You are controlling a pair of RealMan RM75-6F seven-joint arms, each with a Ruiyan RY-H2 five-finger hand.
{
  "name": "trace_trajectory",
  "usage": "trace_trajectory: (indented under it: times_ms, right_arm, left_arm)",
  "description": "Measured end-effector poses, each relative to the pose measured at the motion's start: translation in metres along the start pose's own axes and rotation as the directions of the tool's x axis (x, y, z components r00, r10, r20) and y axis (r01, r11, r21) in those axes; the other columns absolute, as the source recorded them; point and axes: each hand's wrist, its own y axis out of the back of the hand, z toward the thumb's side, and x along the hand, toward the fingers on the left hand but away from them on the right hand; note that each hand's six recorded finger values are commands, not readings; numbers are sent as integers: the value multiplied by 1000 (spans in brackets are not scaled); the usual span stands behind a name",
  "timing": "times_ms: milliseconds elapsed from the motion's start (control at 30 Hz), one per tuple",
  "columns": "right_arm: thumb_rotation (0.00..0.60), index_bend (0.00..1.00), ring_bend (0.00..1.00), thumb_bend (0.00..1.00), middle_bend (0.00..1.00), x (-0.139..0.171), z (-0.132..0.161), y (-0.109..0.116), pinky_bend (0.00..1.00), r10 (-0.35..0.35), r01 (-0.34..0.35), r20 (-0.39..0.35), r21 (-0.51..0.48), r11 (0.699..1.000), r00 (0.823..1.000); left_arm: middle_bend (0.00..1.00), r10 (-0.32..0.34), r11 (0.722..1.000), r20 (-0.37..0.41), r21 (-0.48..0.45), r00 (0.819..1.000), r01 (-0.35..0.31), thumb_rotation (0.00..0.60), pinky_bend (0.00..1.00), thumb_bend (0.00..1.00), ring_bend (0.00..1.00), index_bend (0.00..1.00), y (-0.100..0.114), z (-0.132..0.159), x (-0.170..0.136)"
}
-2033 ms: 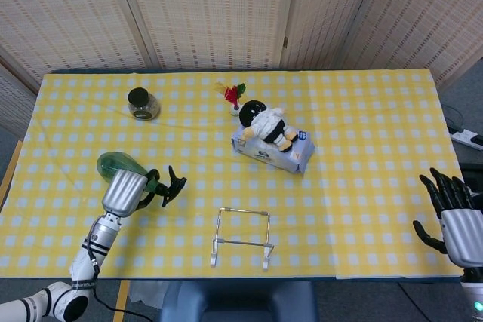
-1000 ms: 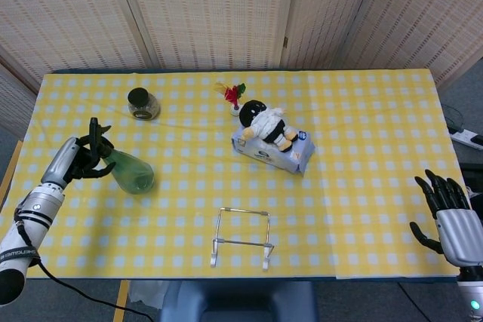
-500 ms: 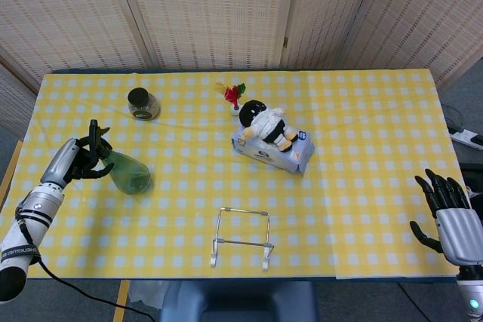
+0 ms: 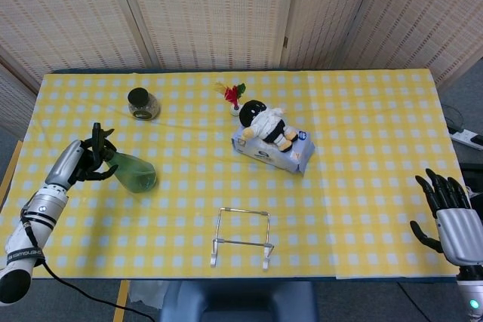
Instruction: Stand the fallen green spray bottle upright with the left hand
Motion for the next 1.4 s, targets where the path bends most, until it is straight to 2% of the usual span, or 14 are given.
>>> trace_trajectory:
  times_ms: [100,300,533,1000,1400]
  right_arm:
    - [600,0,0,357,0,0,0,-1,0,3,-3,0,2,1000,1000]
    - [600,0,0,357,0,0,0,0,0,-5,5,-4,-1,1000,1000]
    - [600,0,0,357,0,0,1,0,0,-6,6,-6,-2,1000,1000]
    - [600,0,0,357,0,0,1,0,0,-7,7,-12,3,1000,1000]
    - [600,0,0,357,0,2,2,1,0,-13,13,-21,5,1000,1000]
  left_arm:
    - [1000,-2,1000,0,0,1000,2,600,1000,352,1000,575,-1,-1,1]
    - [1000,5,1000,16,-3,1000,-5,600,1000,242,1000,434,-1,1,2]
    - [1000,5,1000,28,-10,1000,-5,600,1000,208,1000,382,-1,3,1]
    - [1000,17,1000,17,-8,1000,-17,600,1000,197,1000,364,5,-3,-1]
    - [1000,79,997,-52,-17,996,-80,600,1000,198,1000,366,24,-36,-4]
